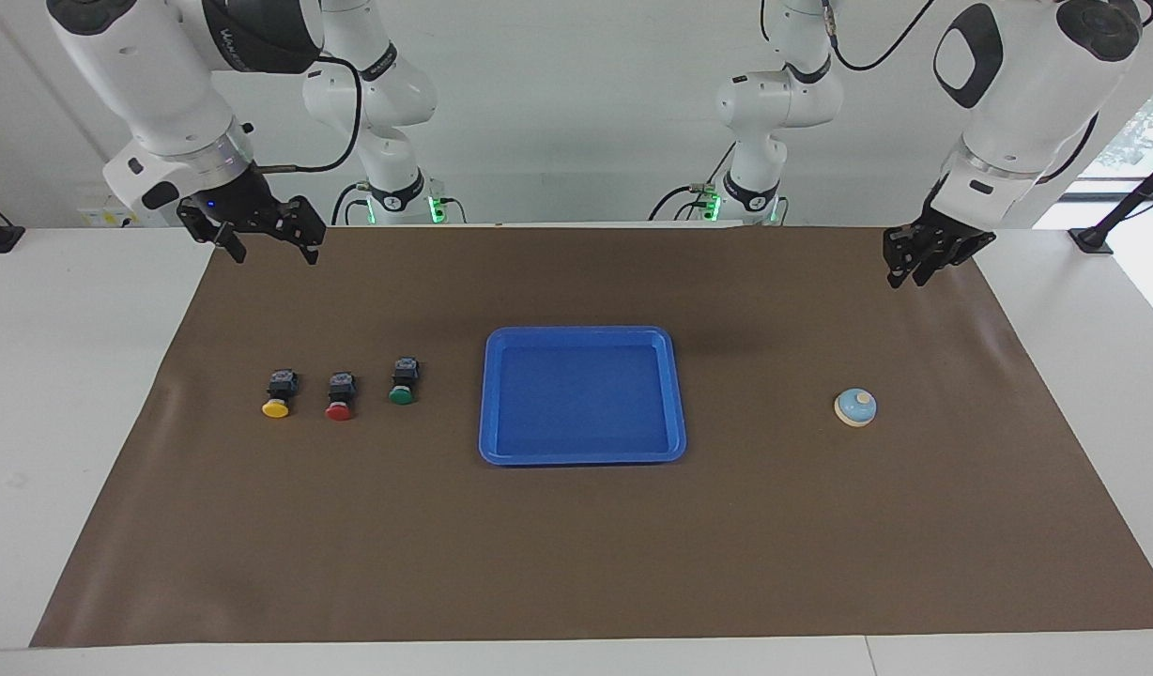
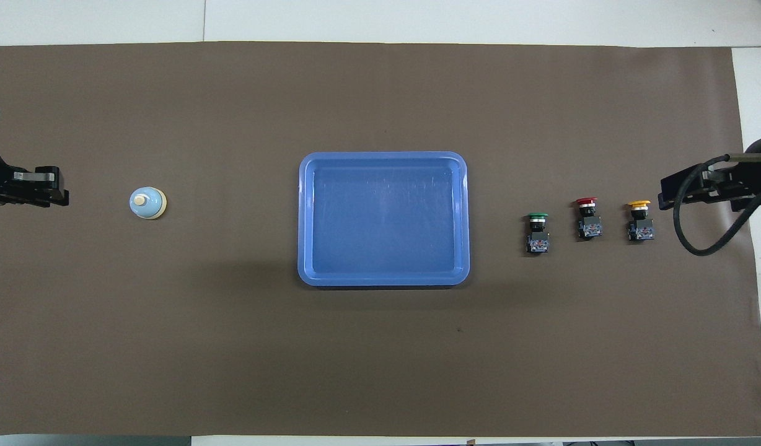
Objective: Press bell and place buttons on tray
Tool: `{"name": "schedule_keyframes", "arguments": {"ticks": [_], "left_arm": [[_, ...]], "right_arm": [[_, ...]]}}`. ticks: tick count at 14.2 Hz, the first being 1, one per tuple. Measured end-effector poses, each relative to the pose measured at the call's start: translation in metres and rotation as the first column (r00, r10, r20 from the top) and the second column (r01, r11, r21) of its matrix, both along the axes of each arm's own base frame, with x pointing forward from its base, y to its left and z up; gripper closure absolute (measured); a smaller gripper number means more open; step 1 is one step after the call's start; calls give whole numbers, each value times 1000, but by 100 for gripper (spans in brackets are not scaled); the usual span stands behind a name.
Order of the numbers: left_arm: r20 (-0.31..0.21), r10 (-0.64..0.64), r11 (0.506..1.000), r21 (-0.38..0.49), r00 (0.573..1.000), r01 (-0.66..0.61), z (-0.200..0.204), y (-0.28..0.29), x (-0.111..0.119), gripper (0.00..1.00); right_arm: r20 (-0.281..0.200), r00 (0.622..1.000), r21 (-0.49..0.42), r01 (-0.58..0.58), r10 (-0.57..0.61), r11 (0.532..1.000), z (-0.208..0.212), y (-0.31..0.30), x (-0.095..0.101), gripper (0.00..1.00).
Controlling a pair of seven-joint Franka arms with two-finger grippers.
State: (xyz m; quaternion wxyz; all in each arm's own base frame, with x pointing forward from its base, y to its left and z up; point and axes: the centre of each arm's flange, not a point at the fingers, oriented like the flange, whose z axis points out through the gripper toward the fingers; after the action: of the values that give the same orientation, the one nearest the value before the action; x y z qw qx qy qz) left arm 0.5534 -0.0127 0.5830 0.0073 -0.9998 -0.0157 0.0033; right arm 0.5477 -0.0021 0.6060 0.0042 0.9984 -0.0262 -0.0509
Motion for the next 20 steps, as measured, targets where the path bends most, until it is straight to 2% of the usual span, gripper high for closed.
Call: {"name": "schedule_keyframes", "arguments": {"ticks": [1, 2, 3, 5, 10, 12, 15, 20], "left_arm": [[7, 13, 1000, 0, 1000, -13, -5, 8, 2, 87], [14, 16, 1000, 0, 1000, -16, -14, 14, 5, 97], [21, 9, 1000, -1, 1000, -9, -26, 18, 8, 99], [26, -12, 1000, -1, 1000, 12, -61, 22, 15, 99], [-24, -59, 998, -9, 998, 59, -143, 14, 37, 99], [-21, -79, 997, -12, 997, 79, -168, 9, 40, 99], [-9, -88, 996, -13, 996, 88, -193, 7, 42, 99], [33, -84, 996, -11, 996, 85, -210, 13, 49, 99]], "right_arm": [[0, 1000, 0, 0, 0, 1000, 0, 0, 0, 0], [0, 1000, 0, 0, 0, 1000, 0, 0, 0, 0], [0, 1000, 0, 0, 0, 1000, 0, 0, 0, 0], [0, 1000, 0, 0, 0, 1000, 0, 0, 0, 0], [0, 1000, 0, 0, 0, 1000, 0, 0, 0, 0], [0, 1000, 0, 0, 0, 1000, 0, 0, 0, 0], [0, 1000, 0, 0, 0, 1000, 0, 0, 0, 0], [0, 1000, 0, 0, 0, 1000, 0, 0, 0, 0]]}}
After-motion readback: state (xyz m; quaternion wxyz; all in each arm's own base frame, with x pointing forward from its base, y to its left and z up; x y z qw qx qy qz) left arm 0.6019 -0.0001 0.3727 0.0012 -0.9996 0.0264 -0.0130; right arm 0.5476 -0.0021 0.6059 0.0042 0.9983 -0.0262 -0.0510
